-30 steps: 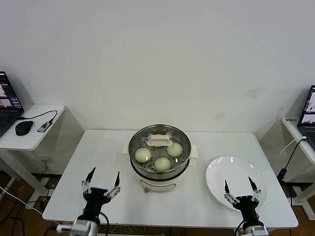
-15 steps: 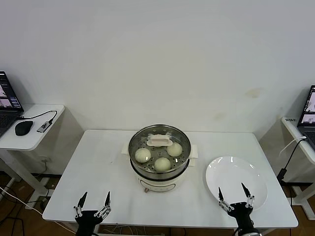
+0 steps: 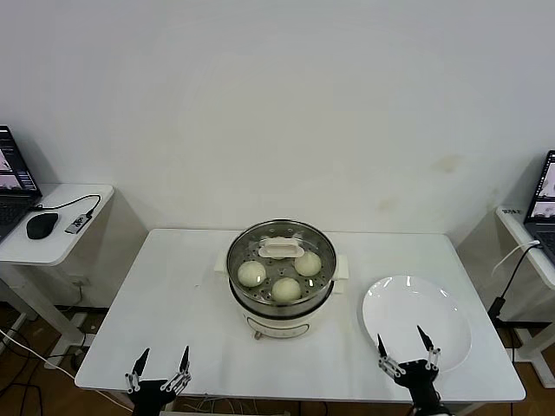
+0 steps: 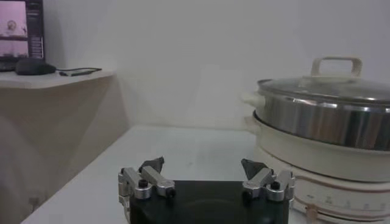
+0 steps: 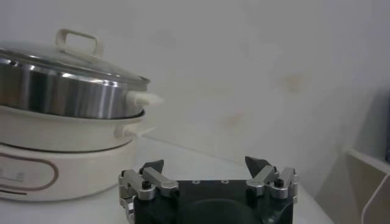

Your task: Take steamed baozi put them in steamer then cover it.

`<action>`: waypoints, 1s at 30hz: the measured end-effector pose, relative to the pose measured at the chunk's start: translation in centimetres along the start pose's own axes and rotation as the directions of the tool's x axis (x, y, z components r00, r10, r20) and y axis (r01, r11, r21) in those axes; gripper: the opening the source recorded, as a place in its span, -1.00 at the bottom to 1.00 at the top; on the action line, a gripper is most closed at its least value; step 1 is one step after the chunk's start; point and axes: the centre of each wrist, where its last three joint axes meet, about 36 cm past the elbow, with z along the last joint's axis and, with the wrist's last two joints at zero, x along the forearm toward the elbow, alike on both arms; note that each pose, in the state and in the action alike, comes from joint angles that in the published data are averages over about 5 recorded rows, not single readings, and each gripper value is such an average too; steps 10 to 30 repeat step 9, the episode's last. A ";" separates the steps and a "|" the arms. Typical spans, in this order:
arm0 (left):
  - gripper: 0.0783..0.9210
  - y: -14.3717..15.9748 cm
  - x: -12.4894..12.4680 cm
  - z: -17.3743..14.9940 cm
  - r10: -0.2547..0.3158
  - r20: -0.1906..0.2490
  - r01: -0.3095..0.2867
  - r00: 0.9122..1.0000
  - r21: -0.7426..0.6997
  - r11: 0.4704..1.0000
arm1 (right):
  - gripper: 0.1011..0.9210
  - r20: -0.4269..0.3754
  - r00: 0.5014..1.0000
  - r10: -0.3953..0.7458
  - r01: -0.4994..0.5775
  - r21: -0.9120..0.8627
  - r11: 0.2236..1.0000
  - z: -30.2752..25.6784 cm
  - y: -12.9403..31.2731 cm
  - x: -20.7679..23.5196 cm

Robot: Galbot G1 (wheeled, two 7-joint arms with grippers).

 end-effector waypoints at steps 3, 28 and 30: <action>0.77 0.1 0.0 0.2 0.000 -0.006 0.000 1.000 0.000 1.000 | 0.76 -0.004 1.000 -0.014 0.013 -0.010 1.000 -0.2 0.2 0.1; 0.77 0.1 0.3 0.5 0.004 -0.015 -0.004 1.000 -0.003 1.000 | 0.76 -0.007 1.000 -0.028 0.028 -0.029 0.999 -0.6 0.4 0.2; 0.77 0.1 0.3 0.5 0.004 -0.015 -0.004 1.000 -0.003 1.000 | 0.76 -0.007 1.000 -0.028 0.028 -0.029 0.999 -0.6 0.4 0.2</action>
